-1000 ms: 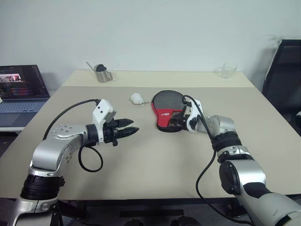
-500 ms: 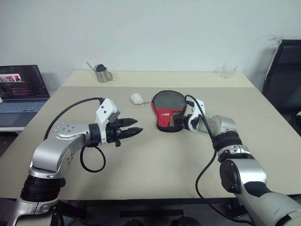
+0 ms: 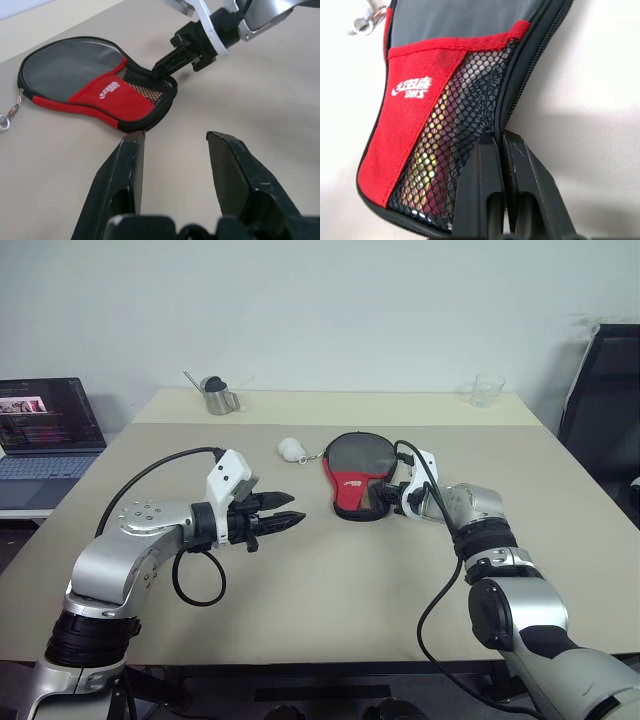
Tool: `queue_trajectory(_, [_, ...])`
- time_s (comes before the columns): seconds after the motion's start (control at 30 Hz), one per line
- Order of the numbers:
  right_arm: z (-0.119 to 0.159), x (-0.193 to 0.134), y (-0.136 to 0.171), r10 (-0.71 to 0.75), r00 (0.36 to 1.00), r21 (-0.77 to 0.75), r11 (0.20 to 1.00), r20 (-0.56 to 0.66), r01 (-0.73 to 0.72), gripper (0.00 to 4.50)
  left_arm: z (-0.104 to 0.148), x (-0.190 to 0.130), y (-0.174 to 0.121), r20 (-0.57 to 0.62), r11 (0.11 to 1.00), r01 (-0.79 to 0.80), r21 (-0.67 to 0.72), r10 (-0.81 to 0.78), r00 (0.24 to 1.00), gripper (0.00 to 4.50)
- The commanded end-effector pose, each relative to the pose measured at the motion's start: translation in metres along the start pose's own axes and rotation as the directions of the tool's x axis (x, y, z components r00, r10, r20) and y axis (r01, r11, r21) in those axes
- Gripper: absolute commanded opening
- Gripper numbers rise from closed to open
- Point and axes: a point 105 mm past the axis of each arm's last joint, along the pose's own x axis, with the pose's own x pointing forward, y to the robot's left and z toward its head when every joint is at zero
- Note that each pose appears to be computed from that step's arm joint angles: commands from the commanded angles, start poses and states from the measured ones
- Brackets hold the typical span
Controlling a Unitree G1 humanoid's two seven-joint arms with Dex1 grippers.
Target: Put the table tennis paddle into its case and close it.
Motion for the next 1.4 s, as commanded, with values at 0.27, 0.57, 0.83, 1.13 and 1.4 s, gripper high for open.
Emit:
queue_trajectory(0.27, [-0.038, -0.044, 0.019, 0.138, 0.975, -0.177, 0.97, -0.174, -0.169, 0.02, 0.014, -0.004, 0.004, 0.021, 0.998, 0.016, 0.063, -0.018, 1.0, 2.14])
queue_trajectory(0.57, [-0.09, -0.077, 0.02, 0.155, 0.93, -0.239, 0.94, -0.332, -0.242, 0.02, 0.016, 0.002, 0.01, 0.003, 0.994, 0.06, 0.091, -0.061, 0.998, 2.14])
queue_trajectory(0.83, [-0.124, -0.104, 0.025, 0.216, 0.89, -0.261, 0.904, -0.401, -0.337, 0.02, 0.018, 0.014, 0.009, -0.009, 0.986, 0.132, 0.103, -0.132, 0.991, 2.14])
queue_trajectory(1.13, [-0.151, -0.133, 0.03, 0.279, 0.839, -0.277, 0.855, -0.468, -0.439, 0.02, 0.021, 0.028, 0.008, -0.012, 0.974, 0.196, 0.117, -0.196, 0.98, 2.14])
queue_trajectory(1.4, [-0.165, -0.147, 0.029, 0.288, 0.817, -0.274, 0.842, -0.499, -0.464, 0.02, 0.021, 0.031, 0.009, -0.014, 0.968, 0.214, 0.128, -0.214, 0.977, 2.14])
